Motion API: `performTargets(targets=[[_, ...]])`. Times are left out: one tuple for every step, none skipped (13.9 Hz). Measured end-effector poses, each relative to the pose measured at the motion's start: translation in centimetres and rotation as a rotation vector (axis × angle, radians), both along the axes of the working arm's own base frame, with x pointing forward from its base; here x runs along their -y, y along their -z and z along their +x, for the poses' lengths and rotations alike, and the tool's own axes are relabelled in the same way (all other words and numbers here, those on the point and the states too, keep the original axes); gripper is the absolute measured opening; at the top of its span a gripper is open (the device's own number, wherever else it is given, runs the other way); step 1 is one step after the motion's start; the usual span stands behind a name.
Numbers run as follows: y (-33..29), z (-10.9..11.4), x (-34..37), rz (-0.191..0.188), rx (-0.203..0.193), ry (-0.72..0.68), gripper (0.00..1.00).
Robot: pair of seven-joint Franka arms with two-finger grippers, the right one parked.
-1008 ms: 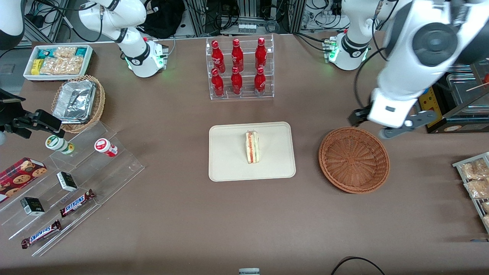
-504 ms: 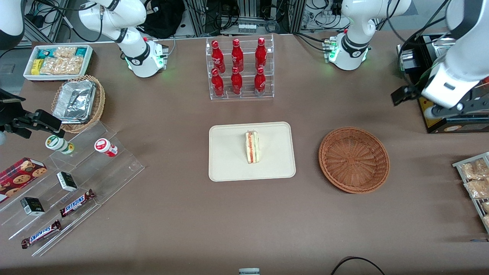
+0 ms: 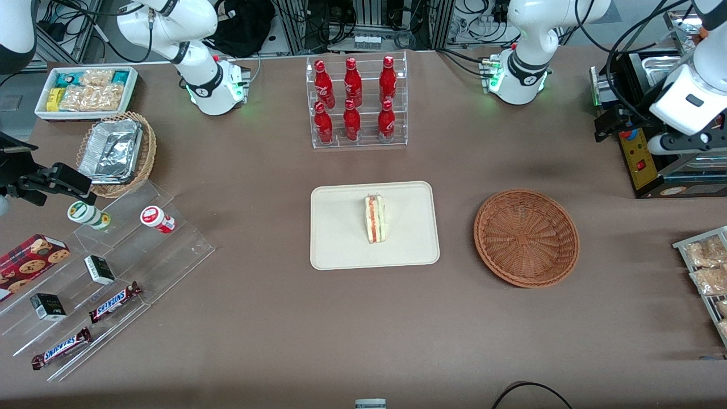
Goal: Place sandwich from basket to tray
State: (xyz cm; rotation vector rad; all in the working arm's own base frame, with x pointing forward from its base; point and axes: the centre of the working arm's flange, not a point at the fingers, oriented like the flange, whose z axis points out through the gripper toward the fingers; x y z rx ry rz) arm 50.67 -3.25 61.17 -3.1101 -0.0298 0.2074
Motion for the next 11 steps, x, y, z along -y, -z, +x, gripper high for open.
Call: performTargets(targets=[[-0.2, 0.7, 0.2, 0.006, -0.004, 0.008, 1.0], [-0.3, 1.2, 0.3, 0.008, -0.003, 0.011, 1.0], [-0.3, 1.6, 0.2, 0.008, -0.003, 0.011, 1.0], [-0.2, 2.0, 0.0, 0.008, 0.001, 0.013, 1.0], [-0.1, 2.3, -0.2, 0.009, 0.008, 0.022, 1.0], [0.0, 2.4, -0.3, 0.009, 0.009, 0.037, 1.0], [0.0, 2.4, -0.4, 0.009, 0.008, 0.049, 1.0], [0.0, 2.3, -0.5, 0.01, 0.008, 0.055, 1.0], [0.1, 2.2, -0.5, 0.011, 0.006, 0.057, 1.0], [0.2, 2.1, -0.6, 0.012, 0.002, 0.055, 1.0], [0.5, 2.1, -0.8, 0.012, -0.002, 0.052, 1.0]])
